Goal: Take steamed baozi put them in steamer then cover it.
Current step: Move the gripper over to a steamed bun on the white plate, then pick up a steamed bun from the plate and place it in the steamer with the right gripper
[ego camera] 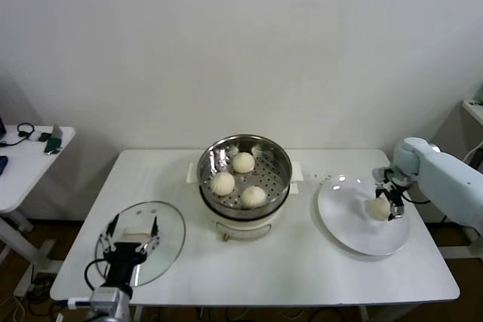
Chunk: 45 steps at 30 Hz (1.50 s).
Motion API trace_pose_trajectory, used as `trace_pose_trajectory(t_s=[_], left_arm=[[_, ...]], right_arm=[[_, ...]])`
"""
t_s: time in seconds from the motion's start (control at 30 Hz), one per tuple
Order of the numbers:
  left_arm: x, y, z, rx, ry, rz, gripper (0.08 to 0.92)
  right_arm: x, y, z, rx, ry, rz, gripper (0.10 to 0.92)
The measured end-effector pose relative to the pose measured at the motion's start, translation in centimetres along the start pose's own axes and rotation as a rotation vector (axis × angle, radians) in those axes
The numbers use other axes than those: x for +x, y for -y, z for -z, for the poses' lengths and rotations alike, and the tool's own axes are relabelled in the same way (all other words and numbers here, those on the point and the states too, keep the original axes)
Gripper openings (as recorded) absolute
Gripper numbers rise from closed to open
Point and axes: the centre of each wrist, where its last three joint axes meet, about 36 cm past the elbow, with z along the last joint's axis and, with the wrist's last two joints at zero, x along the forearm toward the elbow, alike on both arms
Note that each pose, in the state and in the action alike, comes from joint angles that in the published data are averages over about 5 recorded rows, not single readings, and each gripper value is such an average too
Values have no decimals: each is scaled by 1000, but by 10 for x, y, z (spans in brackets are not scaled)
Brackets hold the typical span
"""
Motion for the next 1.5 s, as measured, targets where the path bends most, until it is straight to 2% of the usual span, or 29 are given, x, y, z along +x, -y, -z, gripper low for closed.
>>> trace_pose_trajectory(t_s=[0.43, 0.73, 0.9, 1.07, 1.3, 1.5], left_arm=[[1, 1, 0, 1, -2, 1, 823], [3, 1, -1, -5, -9, 6, 823], [2, 4, 1, -7, -5, 0, 823], [2, 8, 6, -6, 7, -14, 823], [5, 13, 11, -1, 22, -52, 823], [8, 18, 13, 0, 35, -85, 823]], right_arm=[[1, 6, -4, -10, 19, -13, 718], [19, 11, -9, -41, 54, -44, 712], [55, 27, 1, -69, 107, -98, 712], [109, 49, 24, -85, 169, -159, 712], [187, 74, 72, -83, 263, -216, 712], [235, 82, 121, -62, 325, -215, 714]])
